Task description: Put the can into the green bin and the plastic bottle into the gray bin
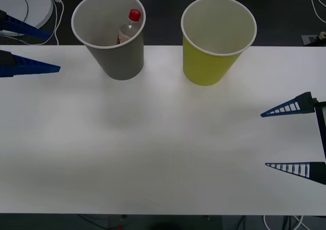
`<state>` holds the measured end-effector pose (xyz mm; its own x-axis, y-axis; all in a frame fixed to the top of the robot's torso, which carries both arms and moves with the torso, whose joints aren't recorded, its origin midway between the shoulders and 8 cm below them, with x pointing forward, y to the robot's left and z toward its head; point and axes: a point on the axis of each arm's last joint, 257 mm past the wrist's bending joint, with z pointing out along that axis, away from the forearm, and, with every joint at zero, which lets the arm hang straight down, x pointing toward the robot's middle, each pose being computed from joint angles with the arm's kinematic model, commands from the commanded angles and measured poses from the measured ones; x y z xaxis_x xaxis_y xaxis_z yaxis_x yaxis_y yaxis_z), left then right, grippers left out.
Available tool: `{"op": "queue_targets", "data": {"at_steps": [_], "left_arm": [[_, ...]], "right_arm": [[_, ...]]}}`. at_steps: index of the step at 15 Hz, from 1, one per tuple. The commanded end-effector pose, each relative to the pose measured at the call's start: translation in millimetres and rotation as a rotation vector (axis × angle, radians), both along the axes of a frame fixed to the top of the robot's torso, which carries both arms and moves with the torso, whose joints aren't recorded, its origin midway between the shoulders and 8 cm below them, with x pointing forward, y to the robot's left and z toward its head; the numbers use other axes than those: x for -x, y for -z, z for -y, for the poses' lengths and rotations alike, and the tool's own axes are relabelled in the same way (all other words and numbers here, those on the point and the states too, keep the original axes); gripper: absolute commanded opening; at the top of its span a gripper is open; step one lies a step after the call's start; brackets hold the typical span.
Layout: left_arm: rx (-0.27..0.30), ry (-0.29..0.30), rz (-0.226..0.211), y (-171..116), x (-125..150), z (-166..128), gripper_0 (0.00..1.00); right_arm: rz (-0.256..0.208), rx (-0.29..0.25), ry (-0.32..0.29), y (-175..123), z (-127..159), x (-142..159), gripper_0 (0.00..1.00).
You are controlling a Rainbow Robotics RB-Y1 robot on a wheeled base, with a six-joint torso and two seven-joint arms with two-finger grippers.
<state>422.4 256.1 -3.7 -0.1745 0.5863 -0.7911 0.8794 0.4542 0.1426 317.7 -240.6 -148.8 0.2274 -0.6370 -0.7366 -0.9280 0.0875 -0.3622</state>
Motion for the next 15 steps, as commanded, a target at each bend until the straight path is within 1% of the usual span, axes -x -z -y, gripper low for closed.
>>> {"op": "queue_targets", "data": {"at_steps": [1, 2, 3, 5, 7, 10, 12, 15], "left_arm": [[0.010, 0.070, 0.024, 17, 21, -9, 1.00], [0.009, 0.096, 0.031, 24, 28, -13, 1.00], [-0.003, 0.121, 0.044, 28, 36, -18, 1.00], [-0.025, 0.171, 0.056, 36, 50, -26, 1.00], [-0.040, 0.208, 0.073, 45, 65, -33, 1.00], [-0.032, 0.263, 0.090, 57, 85, -33, 1.00], [-0.028, 0.305, 0.111, 66, 95, -33, 1.00], [-0.007, 0.342, 0.141, 78, 107, -33, 1.00]], "right_arm": [[0.000, 0.000, 0.000, 0, 0, 0, 1.00], [0.000, 0.000, 0.000, 0, 0, 0, 1.00], [0.000, 0.000, 0.000, 0, 0, 0, 1.00], [0.000, 0.000, 0.000, 0, 0, 0, 1.00], [0.000, 0.000, 0.000, 0, 0, 0, 1.00], [0.000, 0.000, 0.000, 0, 0, 0, 1.00], [0.000, 0.000, 0.000, 0, 0, 0, 1.00], [0.000, 0.000, 0.000, 0, 0, 0, 1.00]]}}
